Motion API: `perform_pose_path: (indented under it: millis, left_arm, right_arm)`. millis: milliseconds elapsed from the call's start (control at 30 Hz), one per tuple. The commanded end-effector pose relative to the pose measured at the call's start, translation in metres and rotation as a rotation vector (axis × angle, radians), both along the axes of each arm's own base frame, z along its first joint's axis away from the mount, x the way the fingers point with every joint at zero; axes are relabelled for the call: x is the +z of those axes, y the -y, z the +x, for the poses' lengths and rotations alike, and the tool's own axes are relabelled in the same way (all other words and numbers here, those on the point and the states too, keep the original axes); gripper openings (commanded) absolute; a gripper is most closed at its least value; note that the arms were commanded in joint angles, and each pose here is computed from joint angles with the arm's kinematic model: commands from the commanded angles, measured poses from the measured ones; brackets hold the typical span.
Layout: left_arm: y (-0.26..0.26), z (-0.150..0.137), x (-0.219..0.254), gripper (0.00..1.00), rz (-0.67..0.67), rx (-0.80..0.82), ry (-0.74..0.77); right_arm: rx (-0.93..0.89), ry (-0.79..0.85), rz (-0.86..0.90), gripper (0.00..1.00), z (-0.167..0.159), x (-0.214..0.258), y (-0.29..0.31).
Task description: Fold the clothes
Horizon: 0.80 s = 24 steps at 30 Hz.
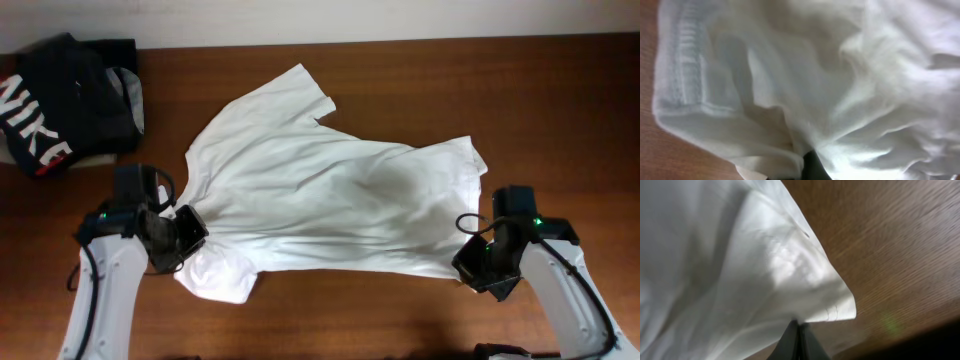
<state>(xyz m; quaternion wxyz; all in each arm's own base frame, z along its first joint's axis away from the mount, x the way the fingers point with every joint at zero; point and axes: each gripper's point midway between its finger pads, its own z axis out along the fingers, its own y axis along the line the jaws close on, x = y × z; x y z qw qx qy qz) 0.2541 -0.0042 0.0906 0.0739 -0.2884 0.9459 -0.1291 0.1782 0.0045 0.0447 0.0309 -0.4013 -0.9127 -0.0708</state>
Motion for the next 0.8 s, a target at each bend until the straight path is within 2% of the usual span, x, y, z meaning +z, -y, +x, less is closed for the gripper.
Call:
perform_pose_path:
  millis: [0, 133, 200, 267, 367, 467, 633, 700, 767]
  left_arm:
    - [-0.008, 0.001, 0.018, 0.01, 0.058, 0.001, 0.081]
    - [-0.009, 0.01, 0.029, 0.01, 0.063, 0.0, 0.118]
    - [-0.014, 0.039, 0.043, 0.01, 0.088, 0.005, 0.246]
    - [-0.018, 0.066, 0.055, 0.01, 0.104, 0.008, 0.362]
    - [-0.021, 0.091, 0.057, 0.01, 0.113, 0.009, 0.434]
    - [-0.014, 0.13, 0.037, 0.01, 0.112, -0.02, 0.482]
    - [0.035, 0.201, 0.016, 0.01, 0.093, -0.134, 0.675]
    - [0.046, 0.215, 0.016, 0.01, 0.115, -0.147, 0.732]
    - [0.037, 0.22, 0.006, 0.01, 0.197, -0.109, 0.722]
  right_arm:
    - [-0.007, 0.039, -0.062, 0.04, 0.007, 0.009, 0.01]
    - [0.015, 0.117, -0.077, 0.04, 0.028, 0.03, 0.013]
    - [0.017, 0.251, -0.092, 0.04, 0.063, 0.056, 0.017]
    - [0.017, 0.327, -0.084, 0.04, 0.082, 0.063, 0.016]
    - [0.017, 0.33, -0.085, 0.04, 0.087, 0.059, 0.017]
    - [0.017, 0.315, -0.083, 0.04, 0.093, 0.05, 0.017]
    - [0.012, 0.346, -0.12, 0.04, 0.104, 0.049, 0.024]
    - [0.007, 0.353, -0.145, 0.04, 0.106, 0.049, 0.029]
    - [0.007, 0.358, -0.146, 0.04, 0.107, 0.044, 0.029]
